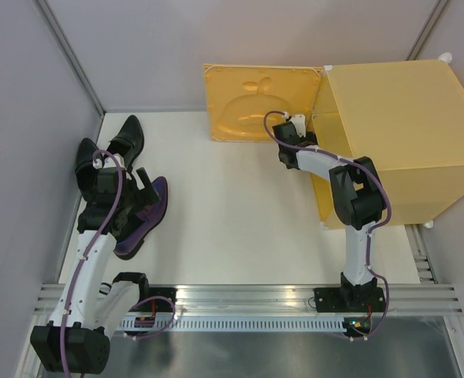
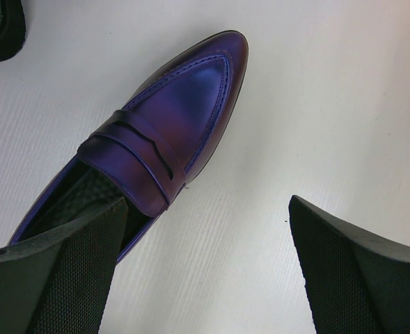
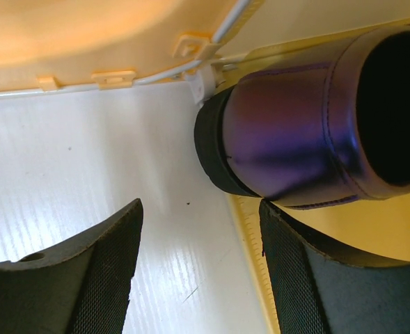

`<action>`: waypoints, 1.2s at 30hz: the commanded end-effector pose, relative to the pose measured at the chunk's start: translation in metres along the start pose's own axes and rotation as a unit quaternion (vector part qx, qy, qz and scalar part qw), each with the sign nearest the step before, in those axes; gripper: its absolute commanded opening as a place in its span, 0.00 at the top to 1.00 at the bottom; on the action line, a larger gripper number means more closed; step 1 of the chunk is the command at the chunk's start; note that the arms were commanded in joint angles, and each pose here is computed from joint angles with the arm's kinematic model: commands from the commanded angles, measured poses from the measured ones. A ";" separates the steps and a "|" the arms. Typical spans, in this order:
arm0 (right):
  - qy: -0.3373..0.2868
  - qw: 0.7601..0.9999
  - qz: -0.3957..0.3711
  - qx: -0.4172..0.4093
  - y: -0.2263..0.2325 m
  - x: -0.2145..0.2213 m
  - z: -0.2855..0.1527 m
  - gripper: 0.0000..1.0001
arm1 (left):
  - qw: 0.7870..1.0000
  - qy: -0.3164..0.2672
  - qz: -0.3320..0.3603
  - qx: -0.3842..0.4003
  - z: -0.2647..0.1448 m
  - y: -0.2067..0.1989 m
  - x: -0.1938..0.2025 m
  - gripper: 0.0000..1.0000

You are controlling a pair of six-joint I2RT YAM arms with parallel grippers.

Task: Place and organize the shoes in the shoe cabinet

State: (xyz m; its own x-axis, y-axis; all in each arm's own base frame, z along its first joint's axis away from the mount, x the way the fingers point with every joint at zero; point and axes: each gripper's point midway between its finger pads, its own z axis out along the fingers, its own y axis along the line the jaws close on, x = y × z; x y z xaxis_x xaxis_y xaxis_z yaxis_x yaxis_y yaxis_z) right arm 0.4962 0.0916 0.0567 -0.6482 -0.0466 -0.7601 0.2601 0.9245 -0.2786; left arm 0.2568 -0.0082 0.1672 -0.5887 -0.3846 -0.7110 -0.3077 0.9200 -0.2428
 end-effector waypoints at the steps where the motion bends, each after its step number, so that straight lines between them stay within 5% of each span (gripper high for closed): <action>1: -0.047 0.998 0.022 -0.045 0.004 -0.044 -0.020 0.28 | 1.000 -0.014 0.020 -0.002 0.002 0.002 -0.007 0.00; 9: -0.051 0.992 -0.003 -0.117 0.043 -0.051 -0.025 0.29 | 1.000 -0.012 0.019 -0.003 0.002 0.002 -0.006 0.00; 36: -0.039 0.998 0.003 0.056 -0.029 -0.045 0.013 0.28 | 1.000 -0.013 0.019 -0.006 0.002 0.003 -0.006 0.00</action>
State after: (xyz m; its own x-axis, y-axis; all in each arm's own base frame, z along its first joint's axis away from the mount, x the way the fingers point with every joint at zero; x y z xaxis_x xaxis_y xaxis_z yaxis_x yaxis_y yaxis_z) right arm 0.5271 0.0920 0.0706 -0.6219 -0.1017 -0.7765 0.2449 0.9165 -0.3162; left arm 0.2571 -0.0081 0.1657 -0.5931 -0.3844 -0.7074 -0.3095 0.9200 -0.2404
